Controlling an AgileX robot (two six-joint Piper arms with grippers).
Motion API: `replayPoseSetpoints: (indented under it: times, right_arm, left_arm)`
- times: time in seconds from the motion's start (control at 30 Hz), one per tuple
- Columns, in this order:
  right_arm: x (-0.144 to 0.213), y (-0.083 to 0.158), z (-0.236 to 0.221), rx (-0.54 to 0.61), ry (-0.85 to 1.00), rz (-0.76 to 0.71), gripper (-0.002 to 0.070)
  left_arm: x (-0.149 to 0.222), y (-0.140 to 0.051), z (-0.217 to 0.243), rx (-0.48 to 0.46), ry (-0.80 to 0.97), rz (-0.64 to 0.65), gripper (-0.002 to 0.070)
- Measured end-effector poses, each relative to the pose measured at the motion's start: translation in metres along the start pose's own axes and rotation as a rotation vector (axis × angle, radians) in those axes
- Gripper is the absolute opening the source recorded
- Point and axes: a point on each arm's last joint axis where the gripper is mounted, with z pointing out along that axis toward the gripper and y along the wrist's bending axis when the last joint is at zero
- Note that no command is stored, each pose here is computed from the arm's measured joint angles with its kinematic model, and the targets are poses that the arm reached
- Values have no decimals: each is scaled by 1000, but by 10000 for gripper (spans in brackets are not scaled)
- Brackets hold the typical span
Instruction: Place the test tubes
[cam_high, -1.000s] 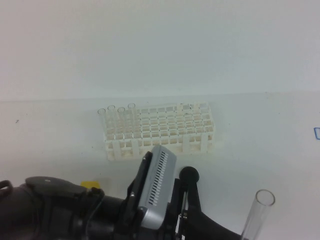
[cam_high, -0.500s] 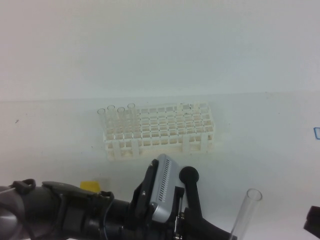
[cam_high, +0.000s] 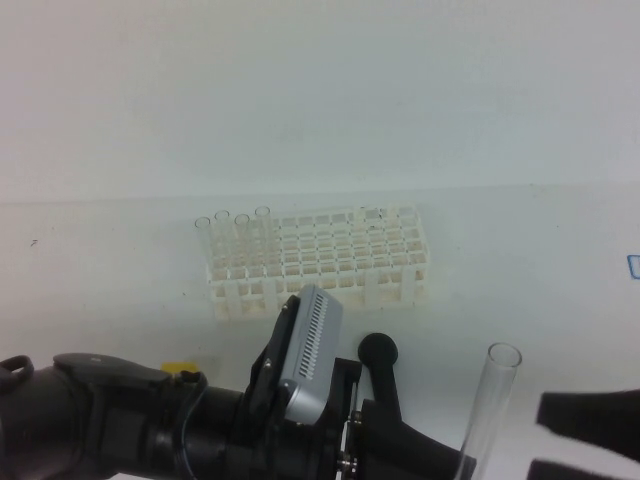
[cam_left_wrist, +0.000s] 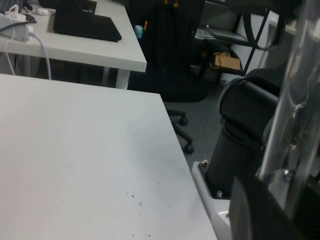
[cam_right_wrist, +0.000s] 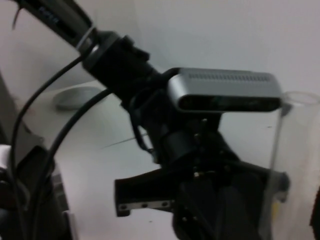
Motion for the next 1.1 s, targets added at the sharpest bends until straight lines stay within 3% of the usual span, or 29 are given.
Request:
replayPoseSetpoints:
  times: [0.13,0.7,0.77,0.9,1.1]
  right_arm:
    - [2,-2,13,-106,35,10,337]
    - [-27,-33,59,-216,53,36,333]
    - [-24,-36,62,-227,62,49,299]
    - [-23,-37,65,-232,68,57,118]
    - [-23,-37,65,-231,67,72,116]
  left_arm:
    - [0,0,0,0,0,-22,111]
    - [0,0,0,1,-1,-30,111]
    - [0,0,0,1,-1,-30,111]
    - [0,0,0,-1,0,-82,111]
    - [0,0,0,-1,0,-123,111]
